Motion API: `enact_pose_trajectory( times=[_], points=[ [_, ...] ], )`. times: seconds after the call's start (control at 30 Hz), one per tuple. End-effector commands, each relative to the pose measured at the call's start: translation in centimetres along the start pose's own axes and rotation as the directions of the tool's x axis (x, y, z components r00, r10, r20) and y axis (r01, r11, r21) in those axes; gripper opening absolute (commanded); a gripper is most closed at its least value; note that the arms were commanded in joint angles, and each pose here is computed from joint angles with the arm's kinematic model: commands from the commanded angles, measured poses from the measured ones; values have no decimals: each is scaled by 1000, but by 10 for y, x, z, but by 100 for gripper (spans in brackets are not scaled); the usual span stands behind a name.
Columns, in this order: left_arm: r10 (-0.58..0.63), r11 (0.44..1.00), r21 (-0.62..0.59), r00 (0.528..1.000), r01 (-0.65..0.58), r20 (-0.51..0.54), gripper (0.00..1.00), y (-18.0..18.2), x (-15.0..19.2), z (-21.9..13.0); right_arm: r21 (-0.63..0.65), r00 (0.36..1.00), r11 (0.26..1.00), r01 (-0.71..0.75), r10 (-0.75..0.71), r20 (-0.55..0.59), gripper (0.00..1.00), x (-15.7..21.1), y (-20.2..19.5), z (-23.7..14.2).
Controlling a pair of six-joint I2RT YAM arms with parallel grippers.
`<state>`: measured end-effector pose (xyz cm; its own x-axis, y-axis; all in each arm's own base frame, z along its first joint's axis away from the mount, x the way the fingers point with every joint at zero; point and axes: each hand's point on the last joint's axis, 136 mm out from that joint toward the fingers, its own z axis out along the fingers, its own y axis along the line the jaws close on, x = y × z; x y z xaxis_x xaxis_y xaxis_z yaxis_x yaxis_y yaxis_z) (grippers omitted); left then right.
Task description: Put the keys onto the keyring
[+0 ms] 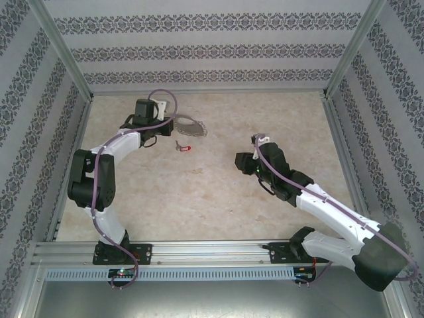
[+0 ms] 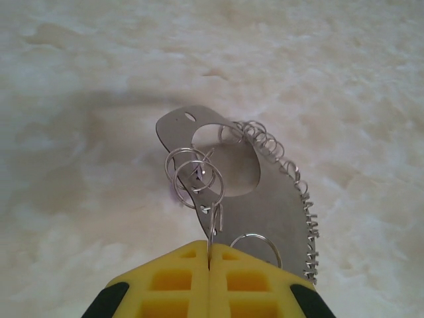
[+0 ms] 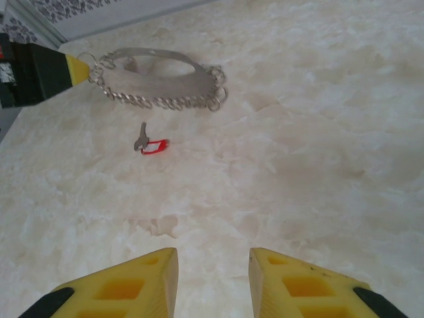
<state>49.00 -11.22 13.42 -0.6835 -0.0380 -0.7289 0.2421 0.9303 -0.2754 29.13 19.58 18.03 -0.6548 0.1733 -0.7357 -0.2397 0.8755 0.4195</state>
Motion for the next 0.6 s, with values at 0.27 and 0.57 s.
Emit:
enact_pose_trajectory(
  times=[0.27, 0.57],
  points=[
    [-31, 997, -67, 979, 46, 200, 0, 55, -61, -48, -132, 938, 985, -108, 57, -343, 43, 33, 61, 98],
    [-129, 969, -193, 983, 153, 133, 0, 95, -23, -67, -147, 902, 981, -126, 51, -428, 36, 51, 112, 197]
  ],
)
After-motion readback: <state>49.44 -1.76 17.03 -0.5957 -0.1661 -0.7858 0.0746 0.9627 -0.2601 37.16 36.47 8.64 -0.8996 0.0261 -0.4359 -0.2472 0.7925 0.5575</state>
